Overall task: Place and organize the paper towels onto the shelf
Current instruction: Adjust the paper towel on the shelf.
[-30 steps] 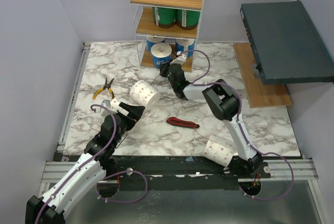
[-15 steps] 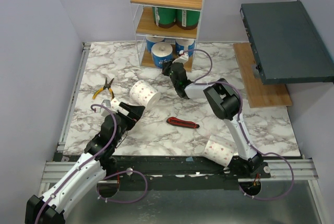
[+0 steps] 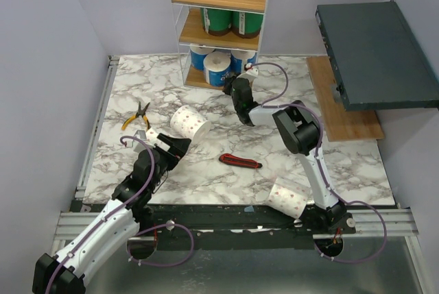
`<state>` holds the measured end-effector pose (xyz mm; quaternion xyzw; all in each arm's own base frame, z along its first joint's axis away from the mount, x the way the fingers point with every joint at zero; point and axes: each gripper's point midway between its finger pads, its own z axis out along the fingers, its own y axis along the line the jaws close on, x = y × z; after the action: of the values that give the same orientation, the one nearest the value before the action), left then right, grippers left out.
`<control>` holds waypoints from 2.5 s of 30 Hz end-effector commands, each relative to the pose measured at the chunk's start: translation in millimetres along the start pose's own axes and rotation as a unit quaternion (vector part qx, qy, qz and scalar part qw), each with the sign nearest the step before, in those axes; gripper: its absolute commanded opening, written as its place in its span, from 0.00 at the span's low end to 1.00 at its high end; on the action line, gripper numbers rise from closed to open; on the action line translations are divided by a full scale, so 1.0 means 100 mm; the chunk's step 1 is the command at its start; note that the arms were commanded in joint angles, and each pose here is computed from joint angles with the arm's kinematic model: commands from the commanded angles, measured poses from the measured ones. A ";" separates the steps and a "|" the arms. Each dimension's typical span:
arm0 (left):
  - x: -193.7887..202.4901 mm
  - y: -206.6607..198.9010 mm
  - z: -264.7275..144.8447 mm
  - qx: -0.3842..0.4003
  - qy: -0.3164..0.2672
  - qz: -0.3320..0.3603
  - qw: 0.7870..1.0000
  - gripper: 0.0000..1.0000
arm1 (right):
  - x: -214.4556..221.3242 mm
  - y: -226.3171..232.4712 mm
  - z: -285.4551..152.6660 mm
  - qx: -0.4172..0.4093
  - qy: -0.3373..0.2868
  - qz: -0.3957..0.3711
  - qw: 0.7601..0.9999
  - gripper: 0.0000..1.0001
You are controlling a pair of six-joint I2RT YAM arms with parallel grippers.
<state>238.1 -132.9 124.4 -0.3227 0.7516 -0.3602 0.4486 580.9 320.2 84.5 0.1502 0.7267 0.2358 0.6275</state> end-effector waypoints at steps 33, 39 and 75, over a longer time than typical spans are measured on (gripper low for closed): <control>0.03 0.30 0.05 -0.057 0.000 0.025 0.998 0.94 | 0.35 0.77 -0.19 -0.143 0.057 -0.007 0.988 0.01; 0.01 0.29 0.05 -0.058 -0.002 0.028 0.998 0.94 | 0.37 0.67 -0.02 -0.107 0.042 -0.002 0.993 0.01; 0.01 0.29 0.03 -0.056 -0.001 0.028 0.998 0.94 | -0.01 0.34 0.15 -0.089 0.014 0.002 0.996 0.08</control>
<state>241.1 -132.2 119.9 -0.3182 0.7585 -0.3485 0.4494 591.0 371.9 86.7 0.1054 0.7212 0.3084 0.6112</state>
